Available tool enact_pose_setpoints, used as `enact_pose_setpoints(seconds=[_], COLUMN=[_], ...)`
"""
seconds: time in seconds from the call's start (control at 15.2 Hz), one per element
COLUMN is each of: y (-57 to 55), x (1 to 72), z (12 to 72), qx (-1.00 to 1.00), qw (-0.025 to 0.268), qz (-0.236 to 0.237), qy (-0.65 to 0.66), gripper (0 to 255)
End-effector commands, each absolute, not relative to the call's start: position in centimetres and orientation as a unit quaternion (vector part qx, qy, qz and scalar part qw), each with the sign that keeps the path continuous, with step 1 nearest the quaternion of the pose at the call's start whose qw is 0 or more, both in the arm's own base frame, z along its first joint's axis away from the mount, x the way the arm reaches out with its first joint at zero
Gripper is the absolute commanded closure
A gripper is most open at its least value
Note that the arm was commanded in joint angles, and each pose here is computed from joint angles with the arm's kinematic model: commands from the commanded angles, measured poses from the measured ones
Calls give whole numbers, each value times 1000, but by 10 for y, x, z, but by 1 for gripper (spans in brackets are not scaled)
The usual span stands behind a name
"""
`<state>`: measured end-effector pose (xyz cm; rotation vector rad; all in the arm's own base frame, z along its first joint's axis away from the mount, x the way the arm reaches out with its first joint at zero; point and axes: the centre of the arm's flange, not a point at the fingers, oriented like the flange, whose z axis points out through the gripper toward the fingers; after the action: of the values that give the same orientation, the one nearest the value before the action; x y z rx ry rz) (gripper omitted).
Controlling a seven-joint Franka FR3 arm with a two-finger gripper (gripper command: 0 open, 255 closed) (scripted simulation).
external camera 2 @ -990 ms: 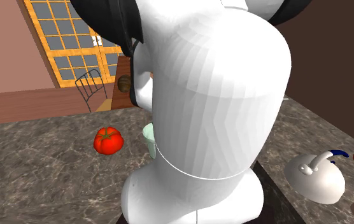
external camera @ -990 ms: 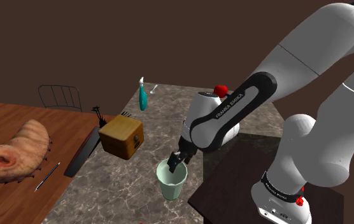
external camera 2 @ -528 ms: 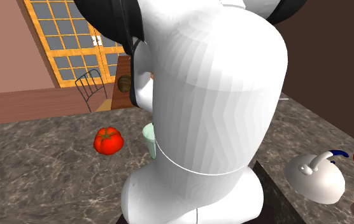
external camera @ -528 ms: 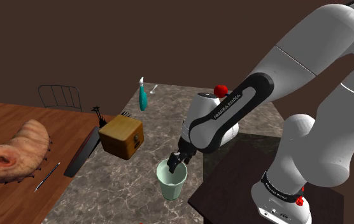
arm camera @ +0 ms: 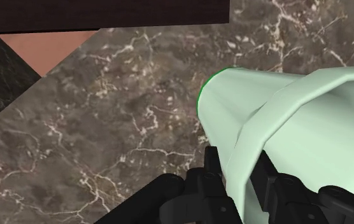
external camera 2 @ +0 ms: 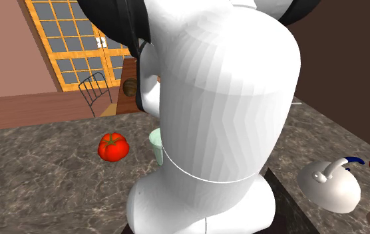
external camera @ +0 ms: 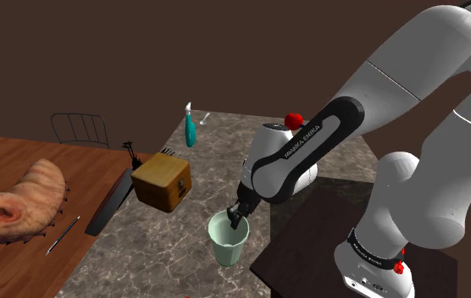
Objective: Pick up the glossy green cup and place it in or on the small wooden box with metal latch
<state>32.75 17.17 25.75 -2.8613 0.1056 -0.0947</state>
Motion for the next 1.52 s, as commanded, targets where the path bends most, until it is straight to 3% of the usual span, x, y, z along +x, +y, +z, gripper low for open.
enact_pose_setpoints(seconds=[0.0,1.45], y=[172,172], x=[327,327], z=[257,368], qx=[-989,-989], qw=[138,138], qz=[-33,-33], qy=[36,36], gripper=[255,255])
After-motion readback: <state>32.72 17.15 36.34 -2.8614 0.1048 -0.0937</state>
